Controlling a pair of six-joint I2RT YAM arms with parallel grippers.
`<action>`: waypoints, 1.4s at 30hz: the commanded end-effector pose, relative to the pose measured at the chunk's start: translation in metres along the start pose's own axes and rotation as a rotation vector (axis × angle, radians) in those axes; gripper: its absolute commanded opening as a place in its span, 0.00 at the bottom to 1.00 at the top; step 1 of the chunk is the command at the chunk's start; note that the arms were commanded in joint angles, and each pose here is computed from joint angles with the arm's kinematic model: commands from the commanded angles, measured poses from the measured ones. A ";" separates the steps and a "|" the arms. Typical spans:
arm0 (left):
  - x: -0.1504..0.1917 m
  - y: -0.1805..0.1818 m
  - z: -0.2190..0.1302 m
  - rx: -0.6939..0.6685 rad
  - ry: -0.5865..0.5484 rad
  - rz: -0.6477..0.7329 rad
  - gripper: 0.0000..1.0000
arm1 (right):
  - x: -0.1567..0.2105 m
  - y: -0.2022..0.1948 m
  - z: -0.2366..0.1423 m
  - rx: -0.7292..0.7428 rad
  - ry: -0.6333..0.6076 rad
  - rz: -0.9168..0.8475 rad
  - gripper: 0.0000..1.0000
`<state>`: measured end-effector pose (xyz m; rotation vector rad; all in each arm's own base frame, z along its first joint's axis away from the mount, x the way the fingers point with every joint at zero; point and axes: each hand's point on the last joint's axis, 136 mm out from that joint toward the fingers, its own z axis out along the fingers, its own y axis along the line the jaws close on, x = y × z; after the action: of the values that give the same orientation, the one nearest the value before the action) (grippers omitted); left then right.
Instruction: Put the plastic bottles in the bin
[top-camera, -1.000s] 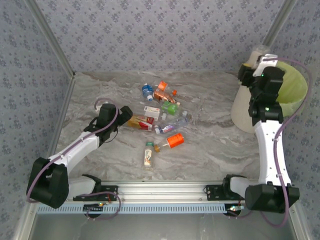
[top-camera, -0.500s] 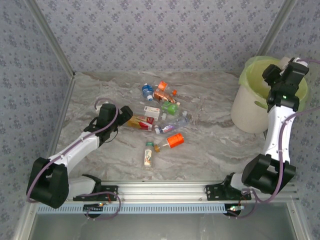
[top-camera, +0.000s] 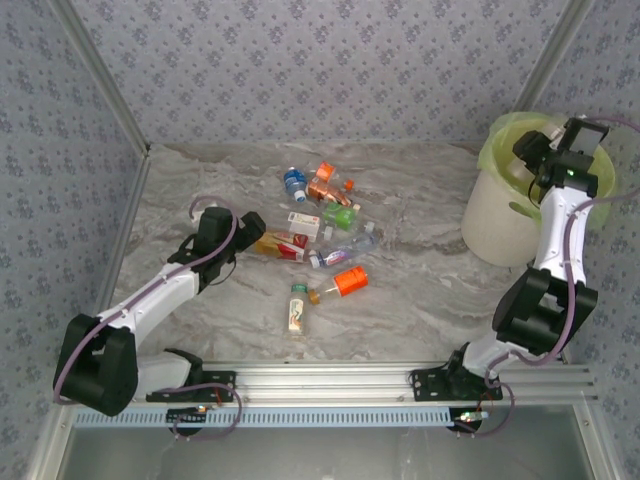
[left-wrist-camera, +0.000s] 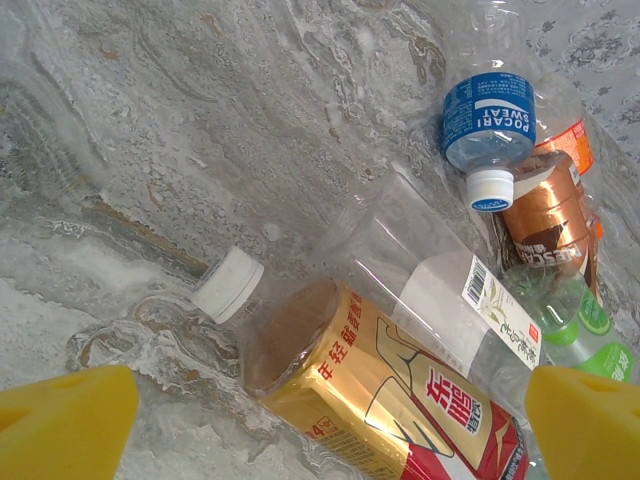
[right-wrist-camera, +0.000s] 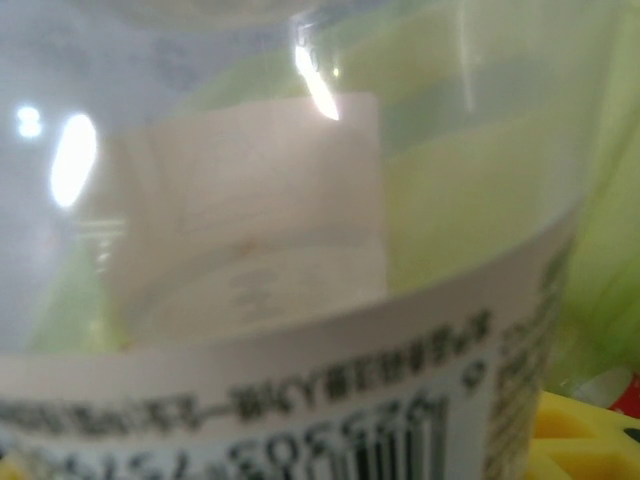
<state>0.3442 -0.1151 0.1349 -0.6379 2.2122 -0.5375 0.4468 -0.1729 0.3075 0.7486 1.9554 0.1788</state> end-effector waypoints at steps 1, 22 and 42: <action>0.005 0.011 0.002 -0.042 0.019 0.004 0.99 | 0.001 0.006 0.005 -0.036 0.045 0.023 0.63; 0.026 0.029 -0.002 -0.116 0.118 -0.118 1.00 | -0.007 0.026 -0.043 0.022 -0.062 -0.117 1.00; 0.019 0.011 -0.027 -0.182 0.193 -0.360 1.00 | 0.061 0.107 -0.136 -0.311 -0.241 -0.245 1.00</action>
<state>0.3131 -0.1181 0.1390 -0.9865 2.3622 -0.6158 0.3627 -0.0389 0.3580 0.3556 1.8141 0.2127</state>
